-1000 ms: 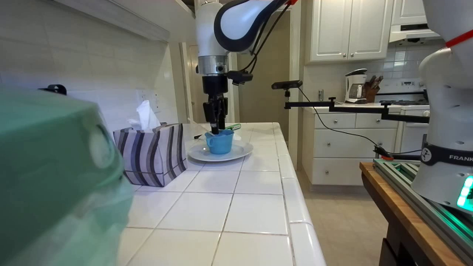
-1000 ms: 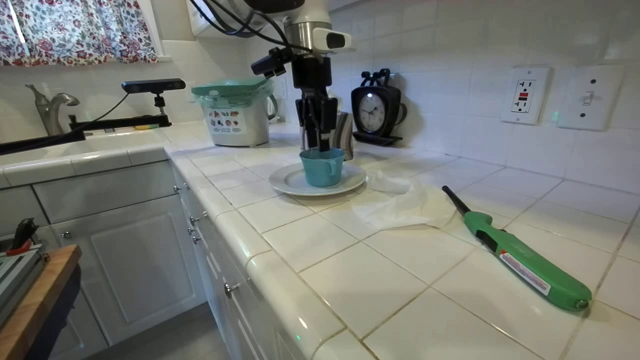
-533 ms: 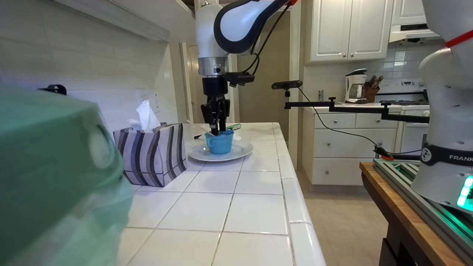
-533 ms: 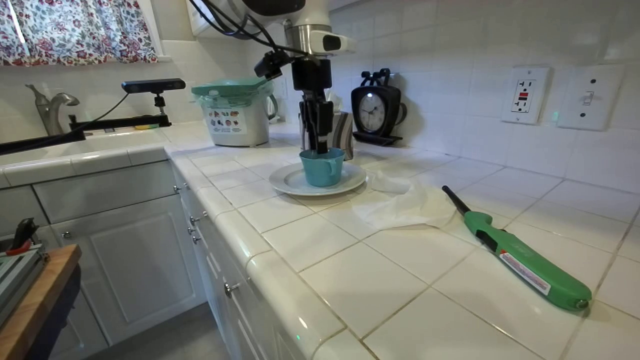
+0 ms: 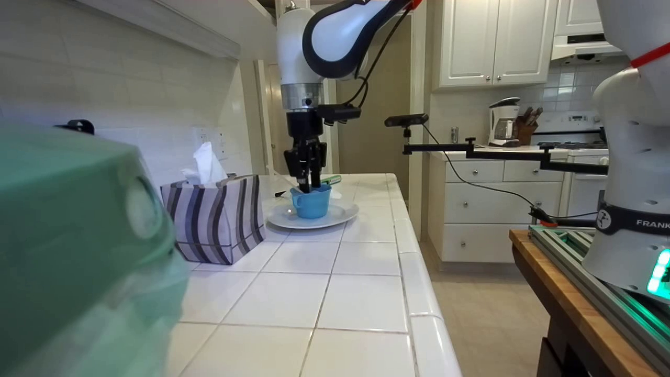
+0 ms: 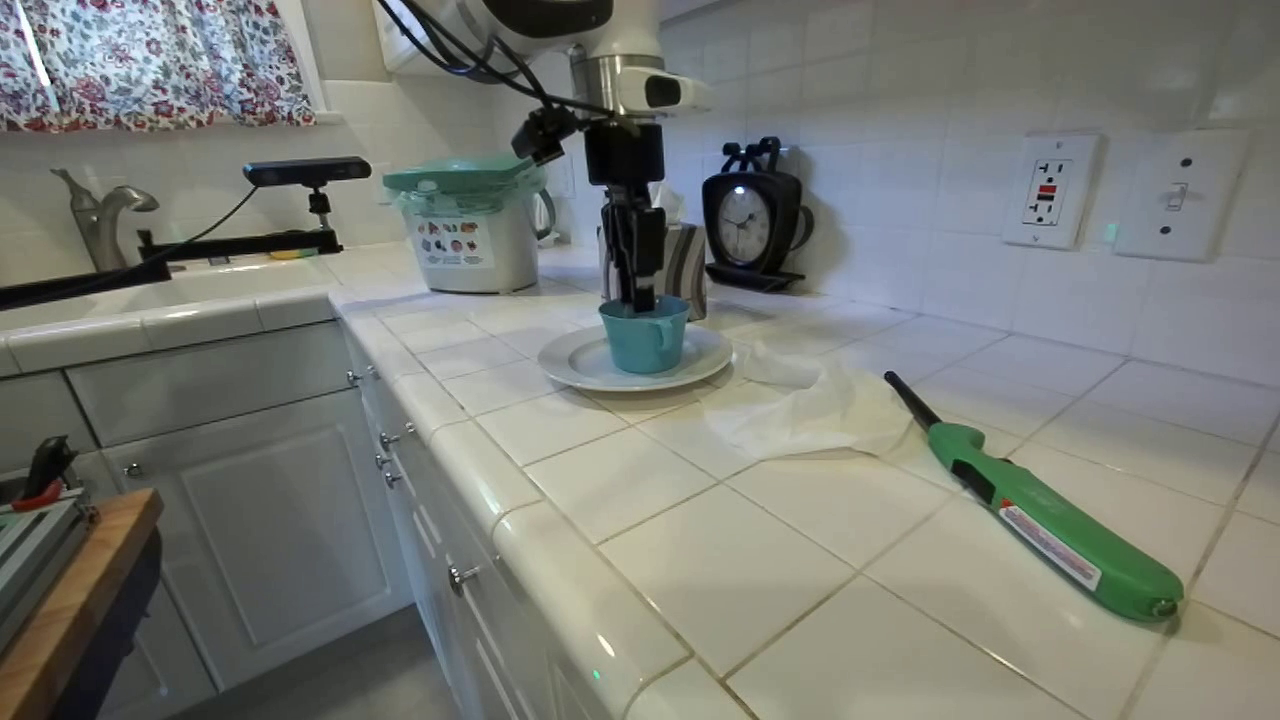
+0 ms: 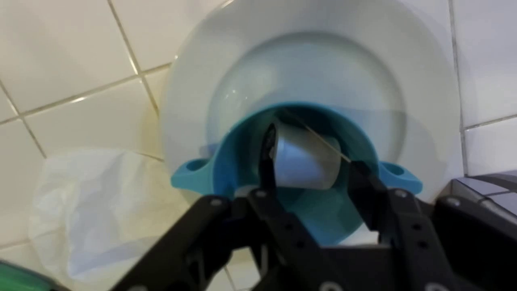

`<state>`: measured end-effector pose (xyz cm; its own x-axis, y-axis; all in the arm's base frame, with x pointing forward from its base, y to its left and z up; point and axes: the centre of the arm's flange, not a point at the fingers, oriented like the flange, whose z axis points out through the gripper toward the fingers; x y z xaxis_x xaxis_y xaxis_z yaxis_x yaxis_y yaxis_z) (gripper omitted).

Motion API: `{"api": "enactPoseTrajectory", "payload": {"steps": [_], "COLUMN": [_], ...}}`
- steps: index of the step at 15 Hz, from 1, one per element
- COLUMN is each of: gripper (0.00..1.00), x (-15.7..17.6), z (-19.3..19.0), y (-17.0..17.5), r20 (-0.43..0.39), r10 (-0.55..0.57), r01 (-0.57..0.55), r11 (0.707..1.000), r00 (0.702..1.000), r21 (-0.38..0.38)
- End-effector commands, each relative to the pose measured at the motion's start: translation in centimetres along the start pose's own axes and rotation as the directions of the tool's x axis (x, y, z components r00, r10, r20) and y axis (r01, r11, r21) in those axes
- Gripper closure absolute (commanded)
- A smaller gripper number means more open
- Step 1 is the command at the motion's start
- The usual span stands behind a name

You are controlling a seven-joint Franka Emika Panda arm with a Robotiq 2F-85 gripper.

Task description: Remove the white object from the blue cup

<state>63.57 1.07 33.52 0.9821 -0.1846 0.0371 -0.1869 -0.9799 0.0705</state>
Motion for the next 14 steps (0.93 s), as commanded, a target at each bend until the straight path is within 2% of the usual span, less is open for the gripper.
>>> {"api": "enactPoseTrajectory", "payload": {"steps": [1,6,8,9,12,13,14], "gripper": [0.50,0.53,0.59,0.59,0.69,0.77,0.72], "x": [0.64,0.86,0.88,0.89,0.96,0.96,0.95], "z": [0.14,0.29,0.51,0.61,0.87,0.91,0.98], "y": [0.09,0.55,0.69,0.76,0.94,0.99,1.04], "r20": [-0.003,-0.001,0.000,0.000,0.001,0.001,0.002], "r10": [0.020,0.020,0.020,0.021,0.022,0.022,0.022], "r01": [-0.020,-0.020,-0.020,-0.021,-0.022,-0.022,-0.022], "r11": [1.000,1.000,1.000,1.000,1.000,1.000,1.000], "r00": [1.000,1.000,1.000,1.000,1.000,1.000,1.000], "r21": [0.006,0.006,0.004,0.004,0.003,0.003,0.003]}}
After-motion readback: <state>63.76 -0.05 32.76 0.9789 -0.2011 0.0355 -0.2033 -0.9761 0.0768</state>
